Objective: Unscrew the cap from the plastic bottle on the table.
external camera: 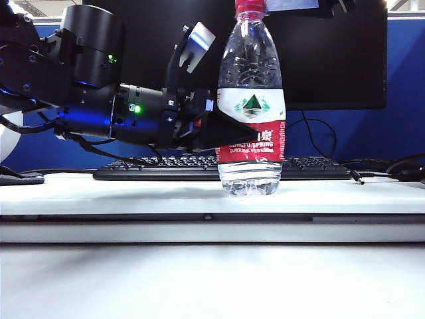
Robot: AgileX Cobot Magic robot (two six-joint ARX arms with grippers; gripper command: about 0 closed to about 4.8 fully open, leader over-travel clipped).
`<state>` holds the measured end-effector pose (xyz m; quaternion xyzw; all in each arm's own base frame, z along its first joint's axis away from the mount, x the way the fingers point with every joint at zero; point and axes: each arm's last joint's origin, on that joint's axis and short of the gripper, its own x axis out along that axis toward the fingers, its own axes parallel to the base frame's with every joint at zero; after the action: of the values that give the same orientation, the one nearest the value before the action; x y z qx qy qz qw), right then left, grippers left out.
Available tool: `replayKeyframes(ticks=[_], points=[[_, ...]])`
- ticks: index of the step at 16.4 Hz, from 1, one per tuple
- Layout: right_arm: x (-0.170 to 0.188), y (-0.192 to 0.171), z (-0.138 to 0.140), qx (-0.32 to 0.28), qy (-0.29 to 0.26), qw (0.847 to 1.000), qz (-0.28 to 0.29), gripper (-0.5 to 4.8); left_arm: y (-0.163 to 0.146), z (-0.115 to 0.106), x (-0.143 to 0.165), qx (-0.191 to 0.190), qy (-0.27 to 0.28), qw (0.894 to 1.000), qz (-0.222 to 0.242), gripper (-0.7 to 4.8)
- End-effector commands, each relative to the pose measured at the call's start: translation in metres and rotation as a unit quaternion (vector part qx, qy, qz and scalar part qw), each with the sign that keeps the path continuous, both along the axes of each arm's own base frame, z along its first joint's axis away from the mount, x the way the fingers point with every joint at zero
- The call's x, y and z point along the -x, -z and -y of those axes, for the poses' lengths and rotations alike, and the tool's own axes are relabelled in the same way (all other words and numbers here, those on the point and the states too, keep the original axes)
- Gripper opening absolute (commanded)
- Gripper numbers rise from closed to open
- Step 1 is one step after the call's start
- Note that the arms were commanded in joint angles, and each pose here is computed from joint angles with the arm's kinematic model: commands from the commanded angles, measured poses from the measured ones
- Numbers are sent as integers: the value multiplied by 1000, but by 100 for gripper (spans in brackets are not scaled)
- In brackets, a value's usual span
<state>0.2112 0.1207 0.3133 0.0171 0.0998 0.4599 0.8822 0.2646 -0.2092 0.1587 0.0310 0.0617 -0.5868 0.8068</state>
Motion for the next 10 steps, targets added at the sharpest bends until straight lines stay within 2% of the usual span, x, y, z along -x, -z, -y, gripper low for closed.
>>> replayKeyframes(ticks=[1,10], points=[[0,7,1,20,2,1000,-20,134,10,-2,2,-22,-2,999,-33,35],[-10,6,33,-10,-49,998,-31,134,10,-2,2,-22,-2,999,-33,35]])
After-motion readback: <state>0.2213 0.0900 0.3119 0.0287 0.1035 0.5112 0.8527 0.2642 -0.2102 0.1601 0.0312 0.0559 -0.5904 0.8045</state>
